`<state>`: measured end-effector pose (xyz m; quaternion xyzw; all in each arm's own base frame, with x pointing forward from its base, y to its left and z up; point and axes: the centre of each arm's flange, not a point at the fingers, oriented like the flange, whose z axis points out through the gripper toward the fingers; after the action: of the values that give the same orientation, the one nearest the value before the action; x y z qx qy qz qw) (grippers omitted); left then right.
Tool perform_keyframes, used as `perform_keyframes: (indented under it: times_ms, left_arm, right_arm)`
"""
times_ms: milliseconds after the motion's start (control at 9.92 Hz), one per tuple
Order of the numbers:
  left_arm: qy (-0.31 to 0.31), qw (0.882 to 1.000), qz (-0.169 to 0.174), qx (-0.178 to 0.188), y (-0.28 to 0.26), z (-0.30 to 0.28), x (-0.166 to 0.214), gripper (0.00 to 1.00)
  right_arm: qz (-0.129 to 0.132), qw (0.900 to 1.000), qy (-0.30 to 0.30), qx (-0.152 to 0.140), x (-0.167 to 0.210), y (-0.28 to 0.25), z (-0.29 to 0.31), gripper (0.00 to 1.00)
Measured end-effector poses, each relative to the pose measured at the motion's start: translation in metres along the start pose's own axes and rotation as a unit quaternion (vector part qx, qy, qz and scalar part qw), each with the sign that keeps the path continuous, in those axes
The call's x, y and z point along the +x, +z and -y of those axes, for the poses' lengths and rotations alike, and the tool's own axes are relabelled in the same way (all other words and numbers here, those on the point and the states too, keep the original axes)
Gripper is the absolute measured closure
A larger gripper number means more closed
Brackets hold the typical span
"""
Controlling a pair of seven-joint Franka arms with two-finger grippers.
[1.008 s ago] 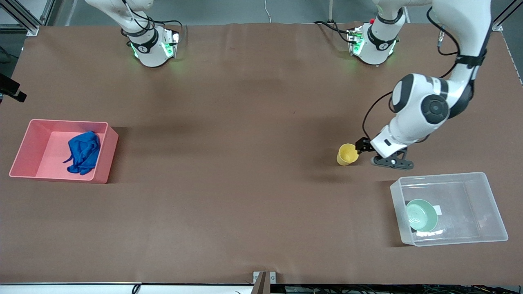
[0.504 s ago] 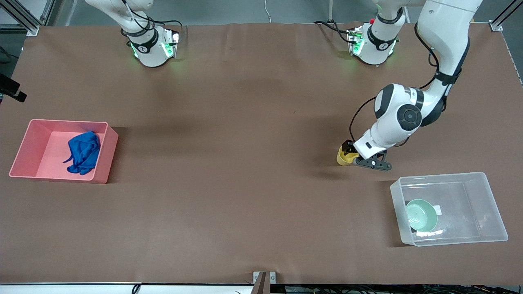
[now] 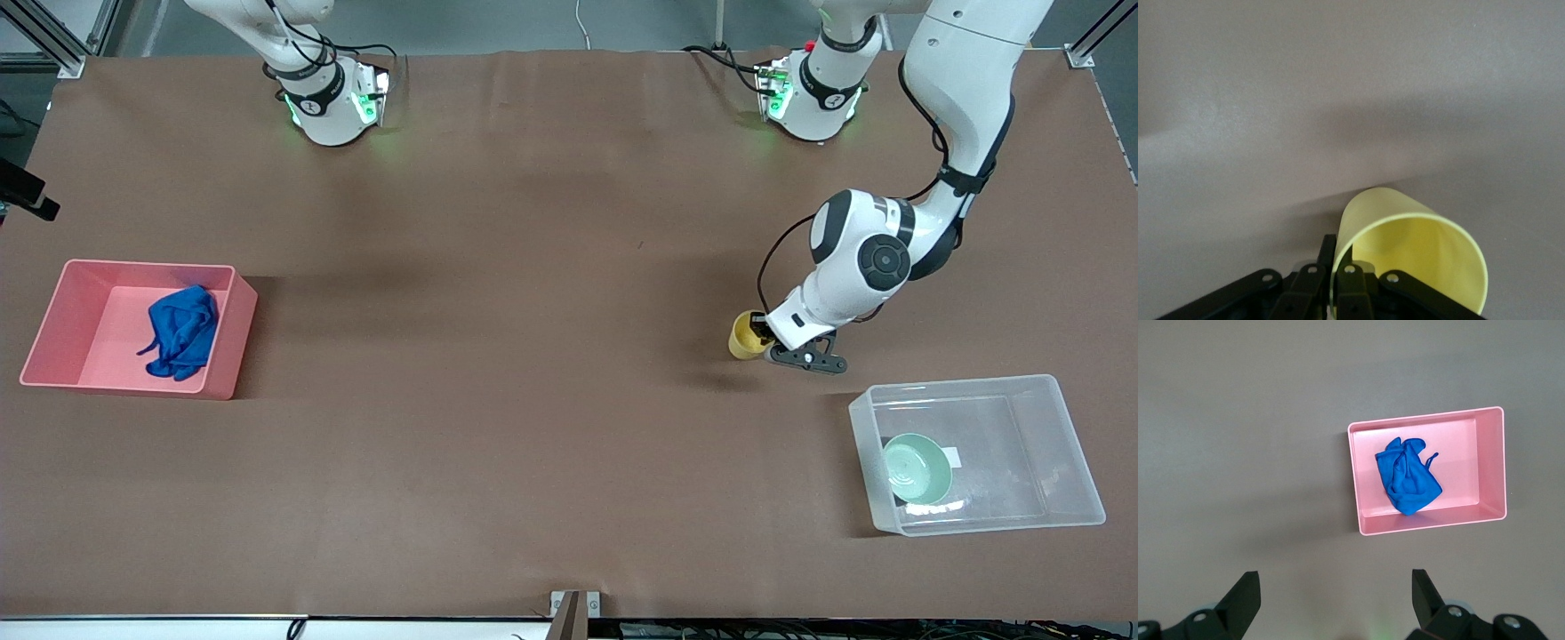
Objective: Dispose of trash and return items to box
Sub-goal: 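Grasp the yellow cup with the left gripper, then carry the yellow cup into the green bowl with the left gripper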
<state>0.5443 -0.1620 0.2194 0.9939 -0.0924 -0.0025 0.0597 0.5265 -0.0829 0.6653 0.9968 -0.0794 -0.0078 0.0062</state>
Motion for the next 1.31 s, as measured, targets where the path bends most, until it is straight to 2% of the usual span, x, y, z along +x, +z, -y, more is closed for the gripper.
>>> perform_keyframes:
  times_ms: [303, 504, 605, 807, 1008, 1109, 1311]
  left_arm:
    - [0.0, 1.0, -0.022, -0.001, -0.015, 0.003, 0.014, 0.97]
    - [-0.011, 0.998, -0.063, -0.001, -0.057, 0.016, 0.044, 0.97]
    - [-0.019, 0.997, -0.071, 0.001, -0.086, 0.029, 0.061, 0.97]
    - [-0.012, 0.998, -0.061, 0.004, -0.149, 0.063, 0.094, 0.97]
    - [0.013, 0.998, -0.058, 0.018, -0.181, 0.115, 0.121, 0.97]
    - [0.021, 0.998, -0.056, 0.034, -0.175, 0.148, 0.129, 0.97]
    - [0.033, 0.998, -0.047, 0.037, -0.145, 0.207, 0.14, 0.97]
  right_arm:
    - [0.0, 1.0, 0.0, 0.0, 0.0, 0.0, 0.0, 0.0]
    - [0.0, 1.0, 0.0, 0.0, 0.0, 0.0, 0.0, 0.0]
    - [0.001, 1.0, 0.0, 0.0, 0.0, 0.0, 0.0, 0.0]
    - [0.003, 1.0, 0.0, 0.0, -0.001, 0.001, 0.0, 0.0]
    - [0.004, 1.0, 0.0, 0.0, -0.001, 0.001, 0.0, 0.0]
    - [0.004, 1.0, 0.0, 0.0, -0.001, 0.001, 0.0, 0.0]
    - [0.004, 1.0, 0.0, 0.0, -0.001, 0.001, 0.0, 0.0]
